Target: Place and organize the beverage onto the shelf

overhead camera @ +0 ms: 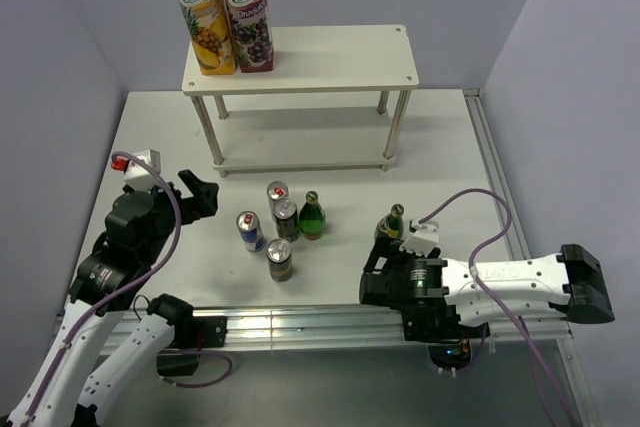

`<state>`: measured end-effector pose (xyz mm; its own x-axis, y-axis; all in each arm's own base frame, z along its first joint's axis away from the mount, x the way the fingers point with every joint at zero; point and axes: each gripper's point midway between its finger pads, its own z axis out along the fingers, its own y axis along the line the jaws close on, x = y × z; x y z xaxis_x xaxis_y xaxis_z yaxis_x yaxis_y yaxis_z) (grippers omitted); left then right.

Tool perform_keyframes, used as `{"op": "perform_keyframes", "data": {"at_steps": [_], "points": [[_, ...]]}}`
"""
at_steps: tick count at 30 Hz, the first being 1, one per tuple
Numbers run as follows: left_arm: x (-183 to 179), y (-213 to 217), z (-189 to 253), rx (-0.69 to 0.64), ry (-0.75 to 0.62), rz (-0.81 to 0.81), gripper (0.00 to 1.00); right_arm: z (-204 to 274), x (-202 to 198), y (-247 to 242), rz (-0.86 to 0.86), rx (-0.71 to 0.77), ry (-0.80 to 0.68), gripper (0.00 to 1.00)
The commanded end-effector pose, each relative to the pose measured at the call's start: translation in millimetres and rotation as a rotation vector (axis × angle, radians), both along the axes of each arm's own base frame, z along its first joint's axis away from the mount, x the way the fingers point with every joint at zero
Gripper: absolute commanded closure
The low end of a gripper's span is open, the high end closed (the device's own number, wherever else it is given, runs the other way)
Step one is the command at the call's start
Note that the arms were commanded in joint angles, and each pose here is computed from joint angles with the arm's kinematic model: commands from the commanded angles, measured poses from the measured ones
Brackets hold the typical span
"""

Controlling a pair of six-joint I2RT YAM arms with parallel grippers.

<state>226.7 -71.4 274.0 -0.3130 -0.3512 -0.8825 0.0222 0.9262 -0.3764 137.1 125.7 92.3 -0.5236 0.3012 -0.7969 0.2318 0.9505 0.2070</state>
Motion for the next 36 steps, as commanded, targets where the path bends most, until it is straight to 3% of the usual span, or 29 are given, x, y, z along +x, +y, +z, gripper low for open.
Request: {"op": "perform_keyframes", "data": {"at_steps": [1, 6, 22, 36], "points": [[-1, -4, 14, -0.005, -0.063, -0.032, 0.01, 7, 21, 31, 0.036, 0.179, -0.062, 0.0], [-3, -4, 16, -0.01, -0.069, -0.038, 0.01, -4, 34, 34, 0.063, 0.117, -0.088, 0.0], [-6, -8, 18, -0.01, -0.086, -0.073, 0.01, -21, 62, 18, -0.157, -0.023, -0.078, 0.0], [-9, -13, 19, -0.011, -0.094, -0.108, 0.01, -35, 90, 9, -0.232, -0.117, -0.133, 0.0]]}}
